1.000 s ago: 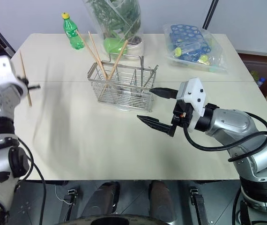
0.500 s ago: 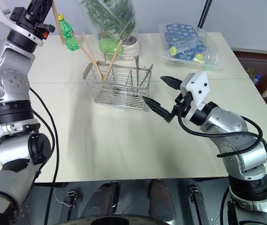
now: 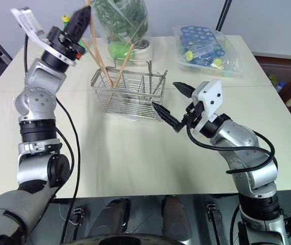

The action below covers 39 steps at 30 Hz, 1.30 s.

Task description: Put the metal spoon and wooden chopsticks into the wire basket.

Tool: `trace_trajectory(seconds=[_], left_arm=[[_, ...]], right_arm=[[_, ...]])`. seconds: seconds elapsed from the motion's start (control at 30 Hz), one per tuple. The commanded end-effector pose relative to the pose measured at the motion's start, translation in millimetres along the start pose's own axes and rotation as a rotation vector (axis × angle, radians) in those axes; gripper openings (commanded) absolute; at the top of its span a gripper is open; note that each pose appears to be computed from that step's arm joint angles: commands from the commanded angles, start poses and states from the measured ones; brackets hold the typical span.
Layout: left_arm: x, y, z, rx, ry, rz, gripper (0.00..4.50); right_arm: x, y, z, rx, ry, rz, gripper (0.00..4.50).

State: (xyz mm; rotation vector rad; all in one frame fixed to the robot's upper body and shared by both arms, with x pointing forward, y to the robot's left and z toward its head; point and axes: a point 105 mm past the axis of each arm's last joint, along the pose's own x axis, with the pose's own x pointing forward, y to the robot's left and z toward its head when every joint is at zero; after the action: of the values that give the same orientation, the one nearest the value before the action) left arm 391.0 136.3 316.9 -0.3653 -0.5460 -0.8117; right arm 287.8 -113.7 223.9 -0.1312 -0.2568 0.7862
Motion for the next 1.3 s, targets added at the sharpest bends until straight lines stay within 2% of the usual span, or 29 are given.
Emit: trace_trajectory(seconds=[0.03, 0.3, 0.73, 0.87, 1.0, 1.03, 1.07, 1.3], left_arm=[[-1, 0, -6, 0.109, 0.015, 0.004, 0.05], [-15, 9, -34, 0.177, 0.052, 0.059, 0.05], [-21, 8, -44, 0.207, 0.048, 0.072, 0.05], [-22, 6, -45, 0.202, 0.049, 0.065, 1.67], [-24, 6, -46, 0.192, 0.056, 0.067, 3.65], [-25, 6, -47, 0.190, 0.059, 0.066, 4.28], [-25, 6, -47, 0.188, 0.060, 0.066, 4.45], [-25, -1, -32, 0.206, 0.084, 0.044, 4.45]], right_arm=[[1, 7, 12, -0.033, -0.055, -0.003, 4.50], [-1, 13, 7, -0.050, -0.033, 0.017, 4.50], [-2, 13, 13, -0.050, -0.038, 0.039, 4.50], [-1, 13, 13, -0.051, -0.040, 0.044, 4.50], [-1, 13, 12, -0.049, -0.039, 0.046, 4.50], [-1, 12, 12, -0.049, -0.038, 0.046, 4.50], [-2, 12, 12, -0.049, -0.038, 0.045, 4.50], [-1, 10, 12, -0.043, -0.037, 0.041, 4.50]])
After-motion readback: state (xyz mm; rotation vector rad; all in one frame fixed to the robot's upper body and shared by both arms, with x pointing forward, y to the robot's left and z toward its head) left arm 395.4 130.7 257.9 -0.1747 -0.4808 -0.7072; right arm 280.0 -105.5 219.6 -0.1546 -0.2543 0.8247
